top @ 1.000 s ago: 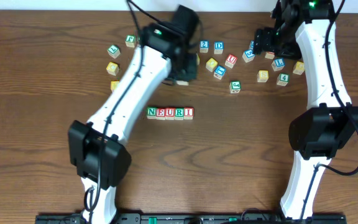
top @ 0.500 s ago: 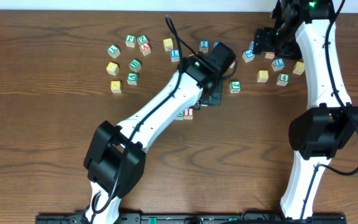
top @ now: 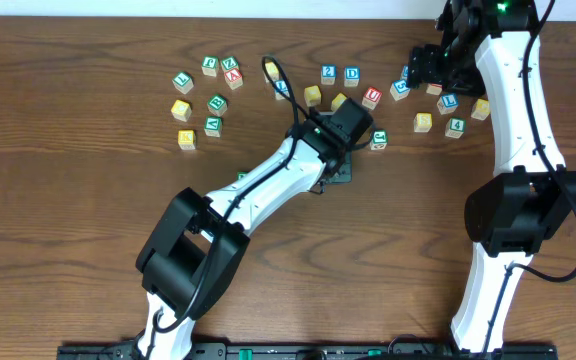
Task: Spell out NEURIPS
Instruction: 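Carry the blue P block forward with the left gripper toward the row, then lower the P block right of I and open the left gripper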
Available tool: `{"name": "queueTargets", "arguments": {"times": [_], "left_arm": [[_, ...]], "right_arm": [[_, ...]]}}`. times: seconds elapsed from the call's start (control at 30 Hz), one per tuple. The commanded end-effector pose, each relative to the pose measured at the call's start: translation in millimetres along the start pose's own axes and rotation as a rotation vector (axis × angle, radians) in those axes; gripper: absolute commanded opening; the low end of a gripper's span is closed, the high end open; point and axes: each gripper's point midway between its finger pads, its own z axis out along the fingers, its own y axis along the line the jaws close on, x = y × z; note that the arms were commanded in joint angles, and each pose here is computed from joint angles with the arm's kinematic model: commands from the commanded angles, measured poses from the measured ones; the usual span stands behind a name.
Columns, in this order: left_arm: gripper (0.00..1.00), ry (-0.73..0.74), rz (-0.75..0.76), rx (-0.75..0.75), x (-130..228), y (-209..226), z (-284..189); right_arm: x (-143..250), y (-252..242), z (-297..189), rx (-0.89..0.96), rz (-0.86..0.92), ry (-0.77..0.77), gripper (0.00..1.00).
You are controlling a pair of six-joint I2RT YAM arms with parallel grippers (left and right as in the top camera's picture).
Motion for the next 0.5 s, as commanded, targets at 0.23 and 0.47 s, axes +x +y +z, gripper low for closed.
{"name": "queueTargets", "arguments": {"times": [0.23, 0.47], "left_arm": [[0.27, -0.018, -0.025, -0.014, 4.3, 6.2, 11.2], [0.27, 0.010, -0.021, -0.038, 11.2, 10.1, 26.2]], "right_arm": [[1.6, -0.3, -3.6, 0.007, -0.016, -0.003, 0.88], [3.9, -1.0, -3.6, 0.009, -0.016, 0.007, 0.88]]}}
